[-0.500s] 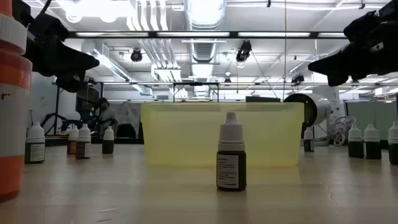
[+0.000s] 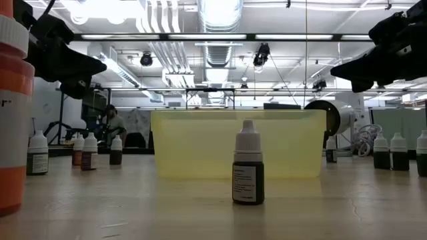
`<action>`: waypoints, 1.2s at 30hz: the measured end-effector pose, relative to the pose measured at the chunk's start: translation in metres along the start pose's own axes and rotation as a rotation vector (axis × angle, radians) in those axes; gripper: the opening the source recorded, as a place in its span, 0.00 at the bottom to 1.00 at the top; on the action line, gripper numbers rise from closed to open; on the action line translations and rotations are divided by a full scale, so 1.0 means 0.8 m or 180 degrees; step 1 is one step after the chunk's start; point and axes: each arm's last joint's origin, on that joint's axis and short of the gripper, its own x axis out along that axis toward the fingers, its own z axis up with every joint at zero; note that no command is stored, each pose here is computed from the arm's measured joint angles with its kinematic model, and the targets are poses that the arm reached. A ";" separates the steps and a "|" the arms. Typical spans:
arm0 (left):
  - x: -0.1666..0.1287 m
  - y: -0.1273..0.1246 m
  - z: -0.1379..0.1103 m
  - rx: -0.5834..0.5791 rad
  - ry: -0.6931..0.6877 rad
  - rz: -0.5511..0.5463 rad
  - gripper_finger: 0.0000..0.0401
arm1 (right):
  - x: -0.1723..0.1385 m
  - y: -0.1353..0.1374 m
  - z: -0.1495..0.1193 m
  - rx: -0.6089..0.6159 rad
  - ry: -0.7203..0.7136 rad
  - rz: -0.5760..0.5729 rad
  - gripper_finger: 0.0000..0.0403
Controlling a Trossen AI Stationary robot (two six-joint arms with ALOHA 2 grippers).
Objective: Pick & Place food coloring
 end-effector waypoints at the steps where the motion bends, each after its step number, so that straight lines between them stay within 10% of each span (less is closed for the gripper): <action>1: 0.000 0.000 0.000 0.0000 0.0000 0.0000 0.00 | 0.000 0.000 0.000 0.0000 0.0001 0.0000 0.02; 21: 0.000 0.000 0.001 -0.0017 -0.0021 -0.0004 0.00 | 0.000 0.000 0.003 0.0896 -0.0075 0.0013 0.02; 36: -0.002 -0.004 0.019 -0.1326 -0.0463 -0.0212 0.00 | -0.001 0.000 0.014 0.1038 -0.0358 0.0064 0.02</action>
